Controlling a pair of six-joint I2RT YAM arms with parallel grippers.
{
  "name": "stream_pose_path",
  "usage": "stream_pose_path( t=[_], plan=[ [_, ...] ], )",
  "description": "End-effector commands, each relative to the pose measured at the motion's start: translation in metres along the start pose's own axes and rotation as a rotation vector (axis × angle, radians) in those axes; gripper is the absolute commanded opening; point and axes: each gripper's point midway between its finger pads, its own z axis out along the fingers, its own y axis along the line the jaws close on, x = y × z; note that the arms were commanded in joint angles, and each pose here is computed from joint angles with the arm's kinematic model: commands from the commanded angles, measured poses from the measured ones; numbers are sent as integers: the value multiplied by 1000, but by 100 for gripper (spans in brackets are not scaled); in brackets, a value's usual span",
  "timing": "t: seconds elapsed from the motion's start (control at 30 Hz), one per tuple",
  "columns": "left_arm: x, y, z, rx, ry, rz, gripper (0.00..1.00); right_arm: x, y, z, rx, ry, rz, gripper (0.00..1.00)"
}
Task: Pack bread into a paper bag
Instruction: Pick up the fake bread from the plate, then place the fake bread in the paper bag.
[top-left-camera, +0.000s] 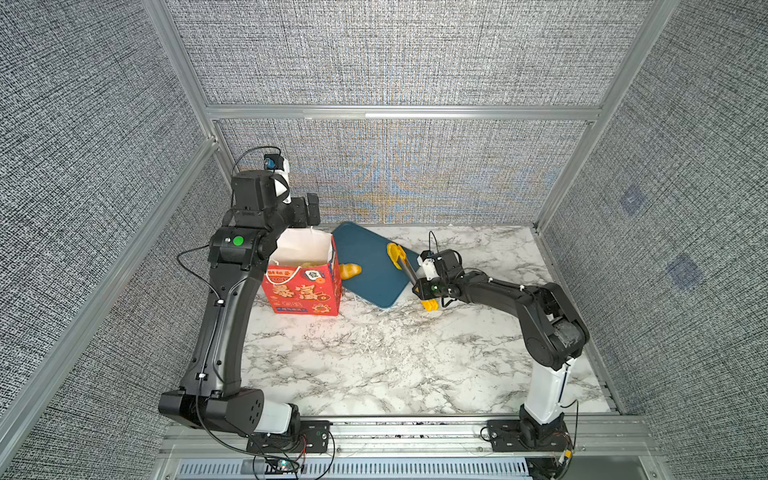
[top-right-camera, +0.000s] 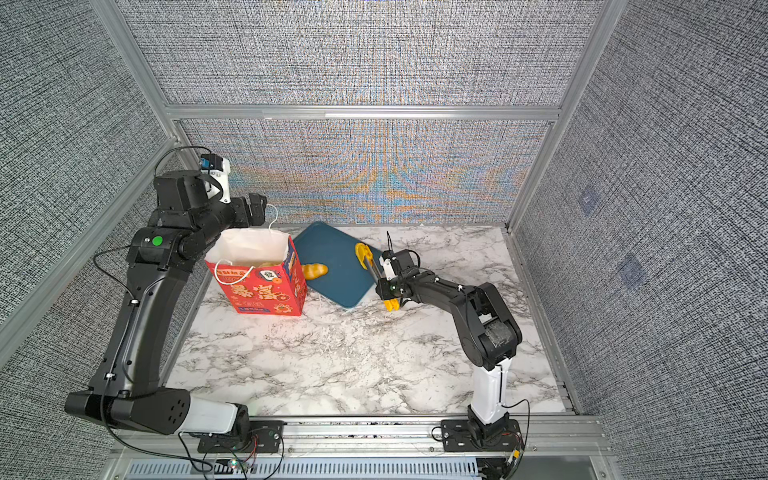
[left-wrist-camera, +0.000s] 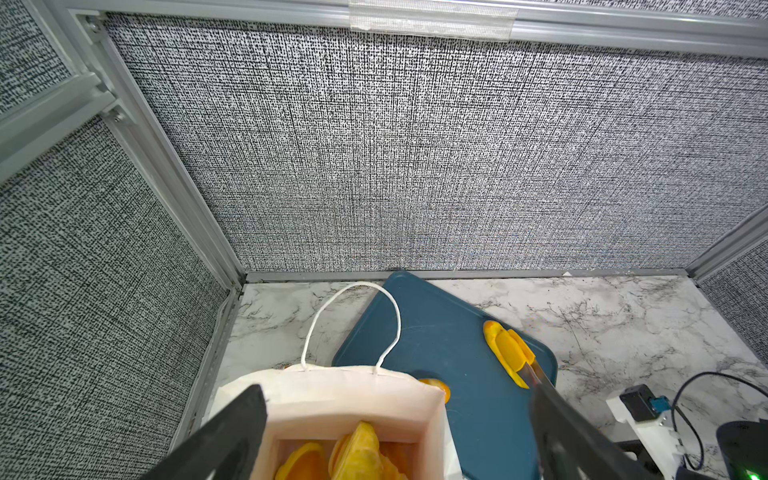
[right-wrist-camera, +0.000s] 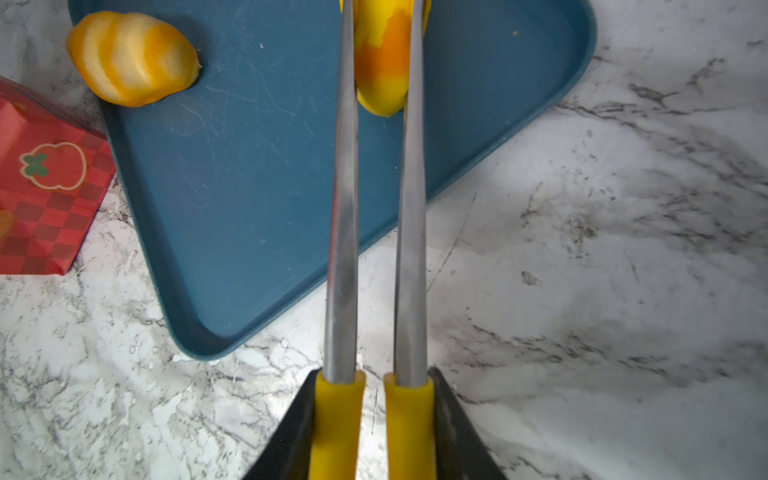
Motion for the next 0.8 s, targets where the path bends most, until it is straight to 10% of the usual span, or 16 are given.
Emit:
stream_pose_path(
  t=[0.0,0.47,0.77],
  plan=[
    [-5,0,0,-1,-18,0,100,-18,7,-12,-11,-63,-20,24],
    [-14,6,0,-39,-44,-19,100,-107,141,-151,-295,-341,-256,22],
    [-17,7,-5,-40,-51,-24,100,-108,220,-164,-430,-331,-368,19]
  ],
)
